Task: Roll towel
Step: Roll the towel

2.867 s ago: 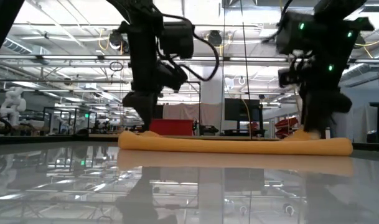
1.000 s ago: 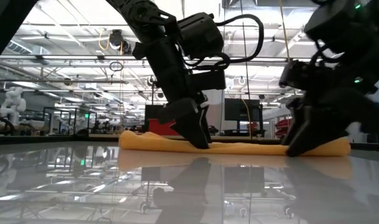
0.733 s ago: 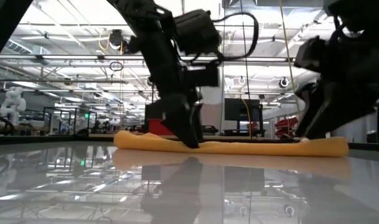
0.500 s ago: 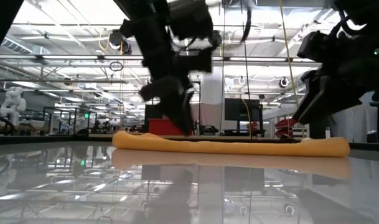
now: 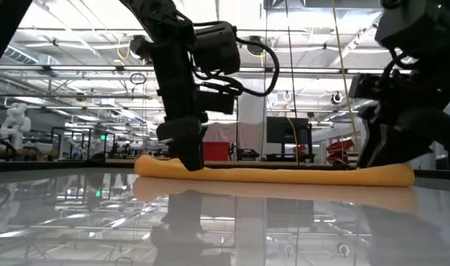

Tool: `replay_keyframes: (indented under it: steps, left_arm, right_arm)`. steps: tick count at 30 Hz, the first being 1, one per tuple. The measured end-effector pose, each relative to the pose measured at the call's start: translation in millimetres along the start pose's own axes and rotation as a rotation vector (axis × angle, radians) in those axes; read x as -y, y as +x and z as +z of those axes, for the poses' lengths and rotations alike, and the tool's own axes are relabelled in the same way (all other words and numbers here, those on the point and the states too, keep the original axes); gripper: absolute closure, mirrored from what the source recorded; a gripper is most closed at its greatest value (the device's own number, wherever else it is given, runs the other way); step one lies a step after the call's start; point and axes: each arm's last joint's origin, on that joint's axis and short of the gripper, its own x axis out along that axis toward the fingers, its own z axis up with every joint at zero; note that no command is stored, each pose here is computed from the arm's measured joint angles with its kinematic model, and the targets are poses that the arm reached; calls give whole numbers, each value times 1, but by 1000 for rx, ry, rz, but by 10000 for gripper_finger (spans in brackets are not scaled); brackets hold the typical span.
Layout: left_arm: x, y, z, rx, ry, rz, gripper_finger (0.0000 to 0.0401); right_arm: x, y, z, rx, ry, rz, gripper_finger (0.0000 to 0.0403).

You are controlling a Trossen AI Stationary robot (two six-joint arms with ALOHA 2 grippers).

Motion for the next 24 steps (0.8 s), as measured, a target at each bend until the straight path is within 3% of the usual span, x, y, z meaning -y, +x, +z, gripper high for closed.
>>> replay_keyframes:
  steps: [7, 13, 17, 24]
  left_arm:
    - [-18, 5, 0, 6, 49, -4, 169]
    - [-36, 9, 4, 44, 292, 52, 169]
    - [-47, 11, 13, 123, 466, 138, 169]
    - [-64, 9, 27, 261, 540, 245, 169]
  right_arm:
    - [-23, 10, 3, 13, 99, 185, 246]
    - [-53, 13, 14, 183, 162, 352, 246]
    - [-67, 26, 26, 261, 220, 353, 246]
    - [-97, 55, 55, 287, 223, 329, 246]
